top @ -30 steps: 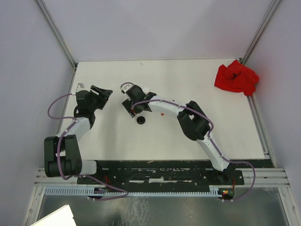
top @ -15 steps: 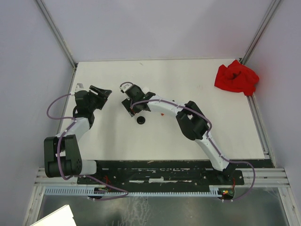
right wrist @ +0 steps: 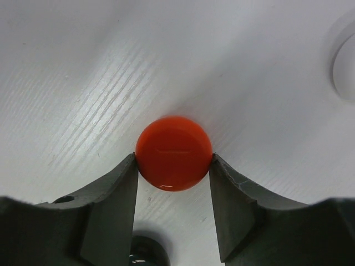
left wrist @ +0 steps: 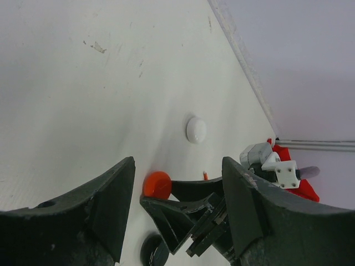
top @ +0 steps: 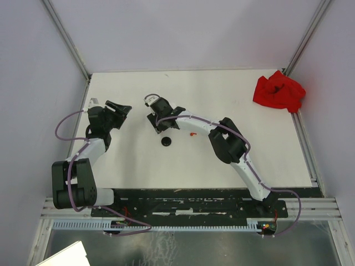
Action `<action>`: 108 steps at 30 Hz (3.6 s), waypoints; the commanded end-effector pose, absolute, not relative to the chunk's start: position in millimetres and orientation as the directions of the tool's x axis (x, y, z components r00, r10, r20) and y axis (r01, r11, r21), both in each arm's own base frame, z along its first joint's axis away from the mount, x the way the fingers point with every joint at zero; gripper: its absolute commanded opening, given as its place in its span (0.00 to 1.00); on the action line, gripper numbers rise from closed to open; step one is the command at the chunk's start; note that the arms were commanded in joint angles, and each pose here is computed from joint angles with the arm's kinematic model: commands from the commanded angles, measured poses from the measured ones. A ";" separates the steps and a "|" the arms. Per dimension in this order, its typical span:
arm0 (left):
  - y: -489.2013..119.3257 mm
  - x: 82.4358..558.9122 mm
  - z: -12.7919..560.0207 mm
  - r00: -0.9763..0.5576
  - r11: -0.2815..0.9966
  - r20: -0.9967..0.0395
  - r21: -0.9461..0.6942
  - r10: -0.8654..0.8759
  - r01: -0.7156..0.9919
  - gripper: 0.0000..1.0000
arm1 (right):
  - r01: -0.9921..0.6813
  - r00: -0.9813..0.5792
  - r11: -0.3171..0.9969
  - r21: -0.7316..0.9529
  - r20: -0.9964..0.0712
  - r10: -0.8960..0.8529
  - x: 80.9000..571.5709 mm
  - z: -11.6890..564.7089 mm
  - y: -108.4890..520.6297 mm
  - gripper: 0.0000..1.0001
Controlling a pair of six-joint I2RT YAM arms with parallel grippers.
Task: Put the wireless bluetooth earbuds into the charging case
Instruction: Pick up the charging case at the center of the board, then open the charging case.
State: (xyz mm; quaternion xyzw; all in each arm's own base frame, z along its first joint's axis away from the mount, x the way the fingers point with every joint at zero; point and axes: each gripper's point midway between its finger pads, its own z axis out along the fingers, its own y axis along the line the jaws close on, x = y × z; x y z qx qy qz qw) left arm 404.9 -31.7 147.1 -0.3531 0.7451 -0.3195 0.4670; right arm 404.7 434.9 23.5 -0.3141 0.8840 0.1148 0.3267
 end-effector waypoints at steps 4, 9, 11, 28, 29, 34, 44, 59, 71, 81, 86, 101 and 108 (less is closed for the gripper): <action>-41.6 401.9 168.1 -0.362 0.602 -0.531 -0.790 -0.766 -0.115 0.70 | -0.630 -0.525 0.777 0.014 -0.745 -0.412 420.9 54.2 431.2 0.29; -57.4 400.9 173.7 -0.423 0.585 -0.517 -0.810 -0.744 -0.039 0.70 | -0.651 -0.435 0.758 0.033 -0.835 -0.338 423.2 102.4 418.2 0.27; -65.1 401.0 176.3 -0.456 0.575 -0.512 -0.818 -0.728 0.001 0.69 | -0.660 -0.408 0.750 0.036 -0.856 -0.317 419.9 120.1 407.9 0.27; -162.7 384.6 195.1 -0.648 0.428 -0.472 -0.871 -0.598 0.239 0.66 | -0.835 -0.259 0.549 0.042 -0.910 -0.324 349.9 163.2 356.0 0.26; -170.9 382.1 195.3 -0.659 0.416 -0.471 -0.873 -0.586 0.254 0.66 | -0.838 -0.256 0.544 0.042 -0.911 -0.323 348.2 163.0 354.9 0.26; -202.0 366.5 186.2 -0.707 0.390 -0.471 -0.873 -0.527 0.292 0.63 | -0.849 -0.239 0.527 0.030 -0.912 -0.333 340.1 160.5 350.1 0.26; -230.9 343.1 159.0 -0.765 0.385 -0.443 -0.881 -0.467 0.275 0.62 | -0.846 -0.233 0.533 0.021 -0.913 -0.335 340.6 158.0 347.4 0.26; -239.1 334.6 150.0 -0.783 0.381 -0.437 -0.882 -0.443 0.276 0.59 | -0.845 -0.224 0.534 0.017 -0.918 -0.326 342.2 161.5 348.3 0.25; -246.5 335.6 150.8 -0.786 0.362 -0.429 -0.889 -0.446 0.280 0.52 | -0.849 -0.224 0.529 0.020 -0.919 -0.325 340.8 160.7 349.2 0.25; -247.0 338.8 151.9 -0.782 0.349 -0.420 -0.896 -0.461 0.276 0.47 | -0.850 -0.223 0.526 0.021 -0.919 -0.324 339.9 160.8 349.3 0.25; -247.9 338.6 152.7 -0.781 0.344 -0.420 -0.897 -0.462 0.278 0.43 | -0.850 -0.225 0.526 0.022 -0.919 -0.324 340.2 159.8 349.3 0.25; -249.9 336.3 153.1 -0.785 0.330 -0.419 -0.899 -0.456 0.288 0.29 | -0.849 -0.220 0.527 0.018 -0.921 -0.322 340.4 162.2 348.8 0.25; -252.8 336.2 151.6 -0.790 0.325 -0.416 -0.901 -0.452 0.288 0.04 | -0.850 -0.217 0.527 0.018 -0.923 -0.318 340.5 165.1 349.5 0.35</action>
